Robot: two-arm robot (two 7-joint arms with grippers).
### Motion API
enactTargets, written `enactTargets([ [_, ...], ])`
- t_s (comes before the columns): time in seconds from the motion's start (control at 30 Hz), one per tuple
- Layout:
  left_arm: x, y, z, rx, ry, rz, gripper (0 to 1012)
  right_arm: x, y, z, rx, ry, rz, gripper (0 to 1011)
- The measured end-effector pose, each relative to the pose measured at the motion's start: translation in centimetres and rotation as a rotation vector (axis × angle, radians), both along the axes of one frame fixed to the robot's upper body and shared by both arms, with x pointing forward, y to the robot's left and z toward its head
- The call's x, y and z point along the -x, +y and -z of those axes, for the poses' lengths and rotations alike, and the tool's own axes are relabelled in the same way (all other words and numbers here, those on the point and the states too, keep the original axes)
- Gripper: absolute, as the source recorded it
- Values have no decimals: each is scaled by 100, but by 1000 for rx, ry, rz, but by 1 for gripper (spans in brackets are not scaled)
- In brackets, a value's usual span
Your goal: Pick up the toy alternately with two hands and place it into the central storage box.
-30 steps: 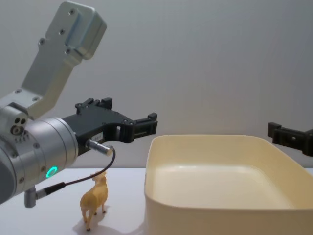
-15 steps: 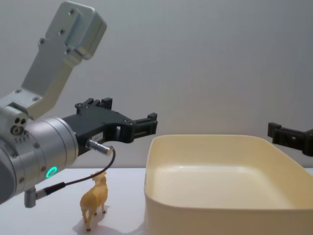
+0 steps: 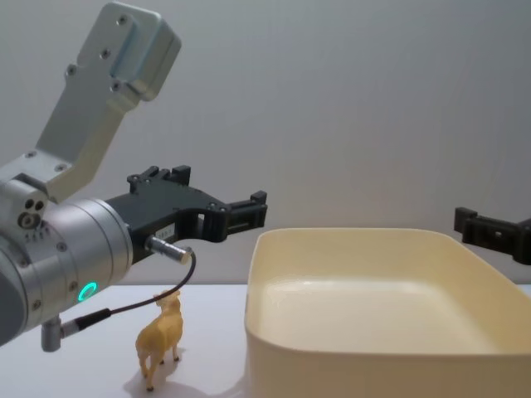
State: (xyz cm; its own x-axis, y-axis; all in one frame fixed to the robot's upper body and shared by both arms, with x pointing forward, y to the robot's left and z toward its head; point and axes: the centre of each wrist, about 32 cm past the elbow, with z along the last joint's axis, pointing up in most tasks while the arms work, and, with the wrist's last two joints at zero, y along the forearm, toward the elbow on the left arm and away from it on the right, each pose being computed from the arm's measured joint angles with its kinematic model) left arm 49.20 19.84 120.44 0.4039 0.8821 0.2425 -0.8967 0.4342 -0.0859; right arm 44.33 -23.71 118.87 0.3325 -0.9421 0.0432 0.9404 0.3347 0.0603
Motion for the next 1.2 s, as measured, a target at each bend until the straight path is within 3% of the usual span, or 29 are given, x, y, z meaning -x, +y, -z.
enactTargets([
  [1.2,0,0,0,0,0,0,1001,-1,-7,-2,1,0,1,1003],
])
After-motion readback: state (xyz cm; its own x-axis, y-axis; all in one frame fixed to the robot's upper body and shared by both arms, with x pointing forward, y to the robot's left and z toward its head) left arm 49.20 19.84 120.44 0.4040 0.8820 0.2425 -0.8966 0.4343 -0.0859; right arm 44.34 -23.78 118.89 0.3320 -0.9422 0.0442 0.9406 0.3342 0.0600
